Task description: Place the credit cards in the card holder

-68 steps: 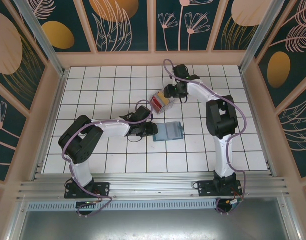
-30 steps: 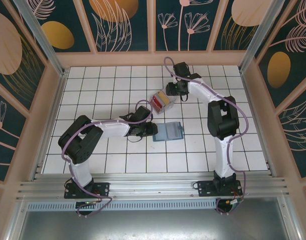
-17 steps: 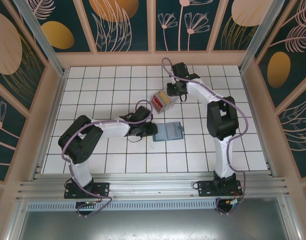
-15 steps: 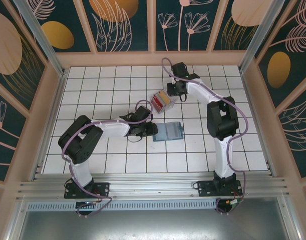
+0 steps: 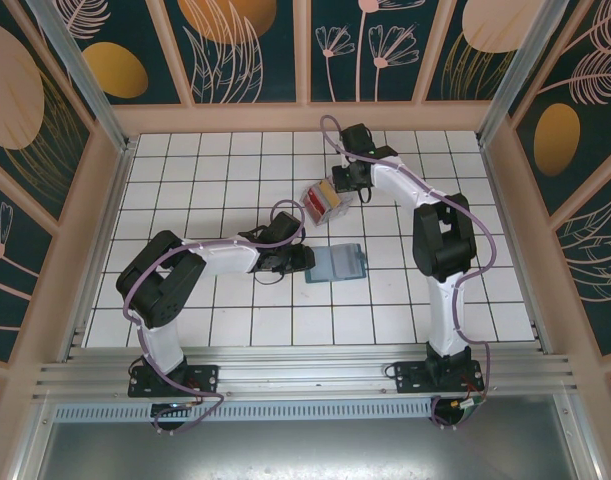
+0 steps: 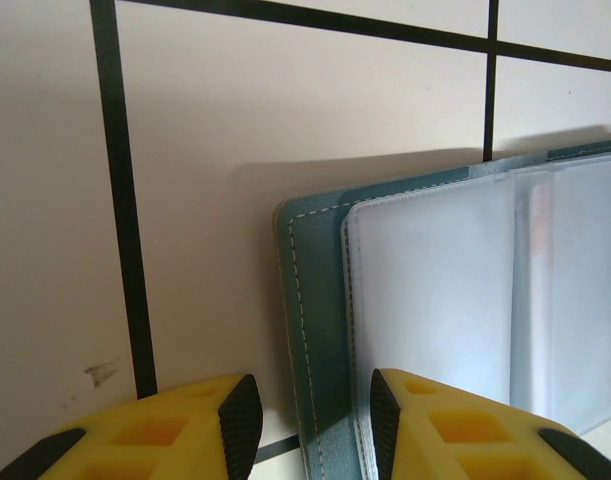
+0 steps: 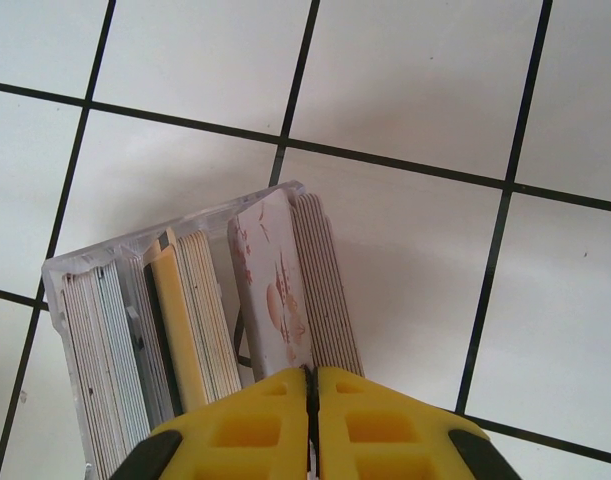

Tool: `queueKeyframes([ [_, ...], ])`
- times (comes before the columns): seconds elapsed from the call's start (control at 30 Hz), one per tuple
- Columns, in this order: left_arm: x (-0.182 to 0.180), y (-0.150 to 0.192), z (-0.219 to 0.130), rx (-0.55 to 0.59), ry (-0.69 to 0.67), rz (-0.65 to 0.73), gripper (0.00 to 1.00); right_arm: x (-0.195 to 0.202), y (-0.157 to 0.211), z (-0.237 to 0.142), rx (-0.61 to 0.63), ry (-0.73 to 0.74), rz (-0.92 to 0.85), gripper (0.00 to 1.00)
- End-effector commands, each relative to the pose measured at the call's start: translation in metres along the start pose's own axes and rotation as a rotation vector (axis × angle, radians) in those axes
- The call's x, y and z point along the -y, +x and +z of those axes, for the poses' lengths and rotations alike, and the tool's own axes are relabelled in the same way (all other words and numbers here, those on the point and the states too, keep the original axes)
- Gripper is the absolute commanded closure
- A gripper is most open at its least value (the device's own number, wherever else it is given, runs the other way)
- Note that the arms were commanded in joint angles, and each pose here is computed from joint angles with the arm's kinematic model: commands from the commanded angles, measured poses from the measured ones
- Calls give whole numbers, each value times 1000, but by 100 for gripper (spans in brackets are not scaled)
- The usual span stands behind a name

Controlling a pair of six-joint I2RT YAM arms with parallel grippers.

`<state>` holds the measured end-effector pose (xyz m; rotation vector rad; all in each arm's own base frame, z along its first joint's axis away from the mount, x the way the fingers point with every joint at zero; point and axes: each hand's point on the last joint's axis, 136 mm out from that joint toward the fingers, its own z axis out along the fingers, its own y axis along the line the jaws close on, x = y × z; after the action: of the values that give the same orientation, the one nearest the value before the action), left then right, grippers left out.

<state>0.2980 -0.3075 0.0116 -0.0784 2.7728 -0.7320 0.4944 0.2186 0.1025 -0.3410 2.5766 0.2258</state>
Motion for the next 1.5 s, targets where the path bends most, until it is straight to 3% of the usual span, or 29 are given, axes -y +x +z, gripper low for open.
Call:
queueKeyframes([
  [0.0, -52, 31, 32, -84, -147, -9, 60, 5, -18, -31, 52, 37, -8, 90],
  [0.4, -50, 30, 31, -82, -141, -11, 60, 4, -21, -36, 68, 45, -18, 89],
  [1.0, -47, 31, 31, -86, -129, -7, 60, 5, -13, -20, 58, 337, -220, 88],
  [1.47, -49, 33, 33, -92, -128, -7, 60, 10, -10, -14, 68, 353, -217, 88],
])
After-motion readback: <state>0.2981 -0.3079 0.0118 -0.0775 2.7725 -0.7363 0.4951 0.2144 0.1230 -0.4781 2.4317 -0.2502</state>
